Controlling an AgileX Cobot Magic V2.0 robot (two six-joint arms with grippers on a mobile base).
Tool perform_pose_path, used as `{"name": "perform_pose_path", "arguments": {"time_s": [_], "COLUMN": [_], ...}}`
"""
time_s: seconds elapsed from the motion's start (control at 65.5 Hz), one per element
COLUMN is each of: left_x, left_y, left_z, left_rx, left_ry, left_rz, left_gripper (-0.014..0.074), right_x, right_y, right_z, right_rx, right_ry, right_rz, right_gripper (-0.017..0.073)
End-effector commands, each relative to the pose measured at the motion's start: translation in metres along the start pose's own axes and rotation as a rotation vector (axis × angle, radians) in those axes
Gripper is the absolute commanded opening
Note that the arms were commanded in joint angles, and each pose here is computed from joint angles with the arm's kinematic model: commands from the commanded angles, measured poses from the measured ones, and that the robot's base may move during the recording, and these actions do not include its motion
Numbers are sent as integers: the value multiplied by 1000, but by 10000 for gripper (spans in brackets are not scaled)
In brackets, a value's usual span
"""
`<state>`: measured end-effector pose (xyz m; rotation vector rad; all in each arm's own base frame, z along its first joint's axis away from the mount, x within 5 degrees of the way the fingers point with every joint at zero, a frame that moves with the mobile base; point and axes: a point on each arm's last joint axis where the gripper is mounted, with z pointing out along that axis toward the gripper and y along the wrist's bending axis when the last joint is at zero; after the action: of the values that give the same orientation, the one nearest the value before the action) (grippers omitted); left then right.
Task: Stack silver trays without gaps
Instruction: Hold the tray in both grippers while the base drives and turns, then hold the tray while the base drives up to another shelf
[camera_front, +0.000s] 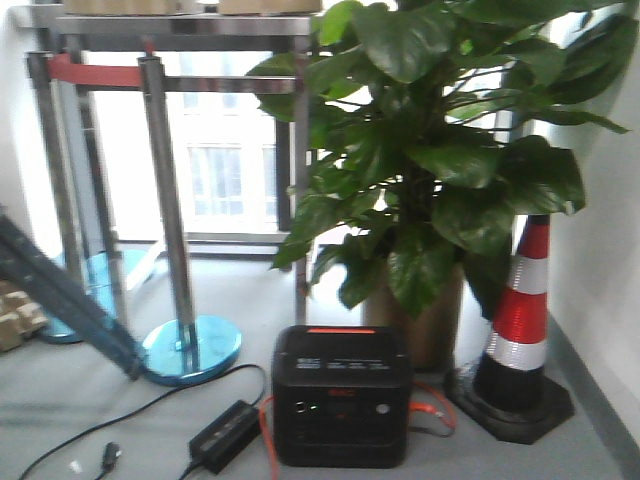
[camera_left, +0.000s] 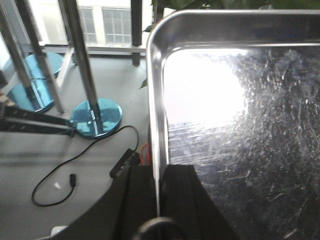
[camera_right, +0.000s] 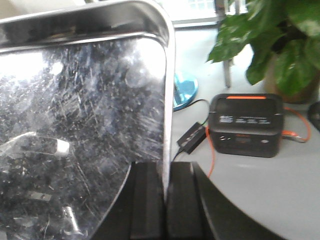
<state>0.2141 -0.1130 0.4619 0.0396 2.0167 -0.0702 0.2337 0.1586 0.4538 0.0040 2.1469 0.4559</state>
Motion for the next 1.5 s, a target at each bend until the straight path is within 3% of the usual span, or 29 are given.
{"name": "perform_pose_path", "arguments": {"time_s": [0.0,1.481], "left_x": [-5,-5], "left_y": [6,6], "left_z": [-5,-5], "left_rx": [-36,-36], "left_ry": [-39,-39], "left_rz": [28,28], "left_gripper": [-16,-16], "right_x": [-6,-6], "right_y": [-4,-4], "right_z": [-7,-7], "right_rx": [23,23], "right_ry": [-47,-47], "right_rz": [-32,-32], "right_gripper": [-78,-78]}}
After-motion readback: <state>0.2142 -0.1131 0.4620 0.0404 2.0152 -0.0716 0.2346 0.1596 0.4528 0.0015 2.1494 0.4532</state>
